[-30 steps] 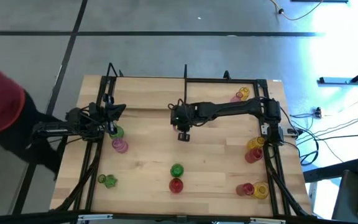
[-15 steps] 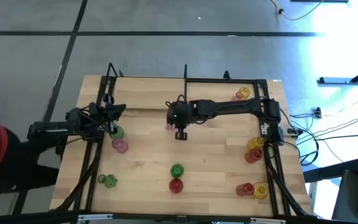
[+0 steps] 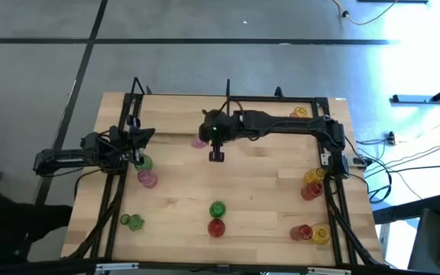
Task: Sort vases onto shelf
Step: Put the middle violet vase on the shelf, then put the top violet vase on the shelf aligned with the other violet vase
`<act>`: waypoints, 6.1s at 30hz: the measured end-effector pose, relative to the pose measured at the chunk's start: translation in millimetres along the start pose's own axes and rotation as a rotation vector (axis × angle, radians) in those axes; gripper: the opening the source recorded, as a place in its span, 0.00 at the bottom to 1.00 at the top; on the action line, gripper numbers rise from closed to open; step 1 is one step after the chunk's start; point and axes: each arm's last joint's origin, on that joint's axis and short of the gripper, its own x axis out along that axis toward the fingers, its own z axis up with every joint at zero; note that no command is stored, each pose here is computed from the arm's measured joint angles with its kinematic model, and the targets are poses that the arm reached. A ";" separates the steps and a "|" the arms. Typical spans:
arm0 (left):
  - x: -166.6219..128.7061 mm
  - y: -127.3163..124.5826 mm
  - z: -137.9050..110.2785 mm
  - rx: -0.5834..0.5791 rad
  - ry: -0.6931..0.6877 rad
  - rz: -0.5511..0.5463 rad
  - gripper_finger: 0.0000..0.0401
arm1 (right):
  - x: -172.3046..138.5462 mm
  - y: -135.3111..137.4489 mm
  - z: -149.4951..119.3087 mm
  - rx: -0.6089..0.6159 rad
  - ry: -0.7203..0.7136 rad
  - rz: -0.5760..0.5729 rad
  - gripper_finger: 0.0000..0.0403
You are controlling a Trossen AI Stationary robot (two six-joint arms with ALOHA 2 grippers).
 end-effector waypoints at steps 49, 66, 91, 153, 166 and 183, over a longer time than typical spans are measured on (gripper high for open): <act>0.0 0.1 -1.2 0.001 0.011 0.006 0.00 | 28.1 -178.8 -34.6 0.167 0.169 -0.221 0.00; 0.0 0.2 -1.5 0.002 0.015 0.007 0.00 | 56.5 -180.9 -47.3 0.176 0.217 -0.197 0.00; 0.0 0.1 -1.6 0.002 0.015 0.003 0.00 | 66.6 -180.2 -53.4 0.183 0.258 -0.206 0.05; -0.1 -2.4 -1.9 -0.032 0.019 -0.081 0.00 | -45.9 -27.7 33.7 -0.151 0.040 0.028 0.30; 20.9 -6.8 -7.5 -0.047 0.288 -0.072 0.00 | -60.6 12.1 27.2 -0.169 0.160 0.124 0.30; 38.5 -15.1 -10.3 -0.039 0.388 -0.100 0.00 | -164.4 -0.8 6.0 0.014 0.230 -0.050 0.30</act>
